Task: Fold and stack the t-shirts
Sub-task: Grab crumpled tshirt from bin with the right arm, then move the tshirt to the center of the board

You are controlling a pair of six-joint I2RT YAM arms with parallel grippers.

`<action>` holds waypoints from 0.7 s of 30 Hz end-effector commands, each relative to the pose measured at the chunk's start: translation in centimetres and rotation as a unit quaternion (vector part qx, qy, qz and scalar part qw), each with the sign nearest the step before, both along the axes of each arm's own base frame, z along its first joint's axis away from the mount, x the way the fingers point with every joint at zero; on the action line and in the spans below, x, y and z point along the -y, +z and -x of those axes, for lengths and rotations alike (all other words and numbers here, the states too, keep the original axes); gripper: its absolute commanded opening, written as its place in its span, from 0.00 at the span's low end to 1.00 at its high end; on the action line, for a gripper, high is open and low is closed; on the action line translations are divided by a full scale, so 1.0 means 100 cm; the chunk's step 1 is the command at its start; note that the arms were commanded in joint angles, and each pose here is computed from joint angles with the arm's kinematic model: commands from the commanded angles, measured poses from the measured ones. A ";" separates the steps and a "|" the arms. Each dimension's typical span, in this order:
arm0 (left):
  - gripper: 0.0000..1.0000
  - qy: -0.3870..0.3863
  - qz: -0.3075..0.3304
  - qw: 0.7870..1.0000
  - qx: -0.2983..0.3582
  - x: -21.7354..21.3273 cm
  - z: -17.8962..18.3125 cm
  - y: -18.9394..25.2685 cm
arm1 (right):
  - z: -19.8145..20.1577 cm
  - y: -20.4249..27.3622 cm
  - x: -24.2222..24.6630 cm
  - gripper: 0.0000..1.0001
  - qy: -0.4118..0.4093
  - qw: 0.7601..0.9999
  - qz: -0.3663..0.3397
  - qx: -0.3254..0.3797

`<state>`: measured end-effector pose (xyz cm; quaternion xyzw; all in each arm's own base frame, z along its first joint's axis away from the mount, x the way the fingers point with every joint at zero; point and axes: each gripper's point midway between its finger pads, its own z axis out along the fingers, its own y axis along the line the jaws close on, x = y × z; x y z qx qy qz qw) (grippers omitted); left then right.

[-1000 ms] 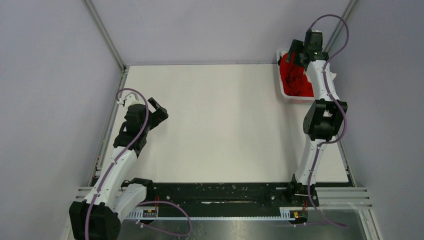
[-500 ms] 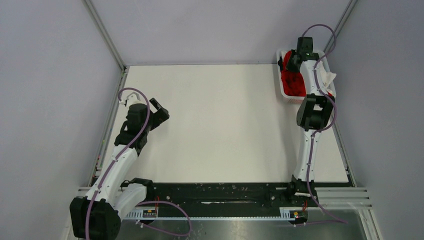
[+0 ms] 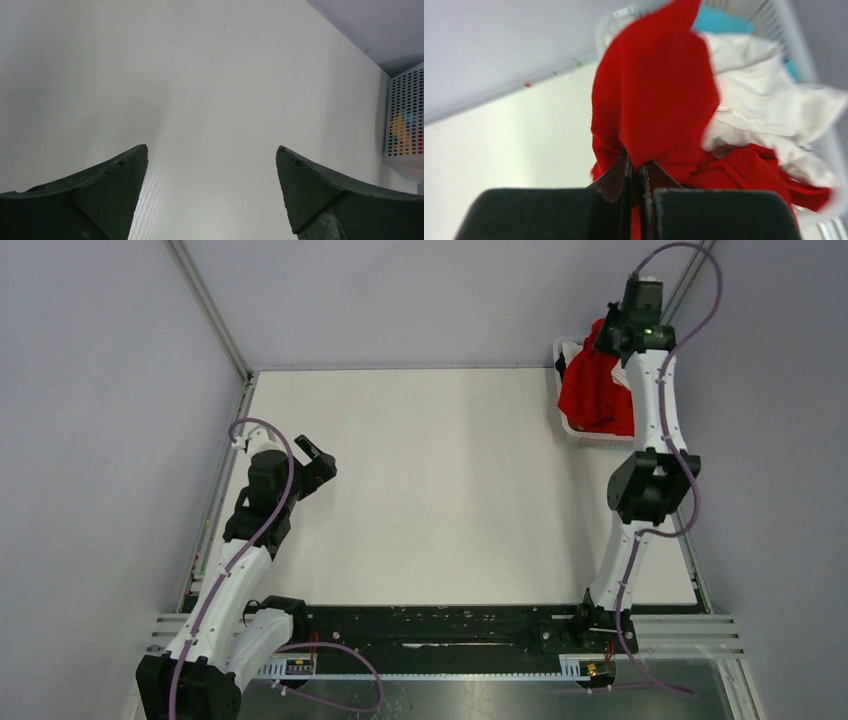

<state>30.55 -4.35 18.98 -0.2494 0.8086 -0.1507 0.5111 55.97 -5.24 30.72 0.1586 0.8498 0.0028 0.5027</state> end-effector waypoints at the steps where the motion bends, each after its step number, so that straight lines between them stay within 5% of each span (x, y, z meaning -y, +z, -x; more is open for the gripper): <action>1: 0.99 -0.012 0.003 0.999 0.041 0.003 -0.001 0.020 | 0.055 0.157 -0.007 0.00 0.005 0.984 0.025 0.175; 9: 0.99 -0.015 0.005 0.998 0.053 0.003 0.004 0.029 | 0.121 0.258 -0.071 0.00 0.137 0.947 -0.047 0.287; 16: 0.99 -0.014 0.007 0.998 0.059 0.002 0.010 0.040 | 0.189 0.271 -0.180 0.00 0.321 0.901 -0.090 0.277; 21: 0.99 -0.007 0.019 0.997 0.073 0.001 0.019 0.051 | 0.236 0.274 -0.249 0.00 0.442 0.845 -0.133 0.269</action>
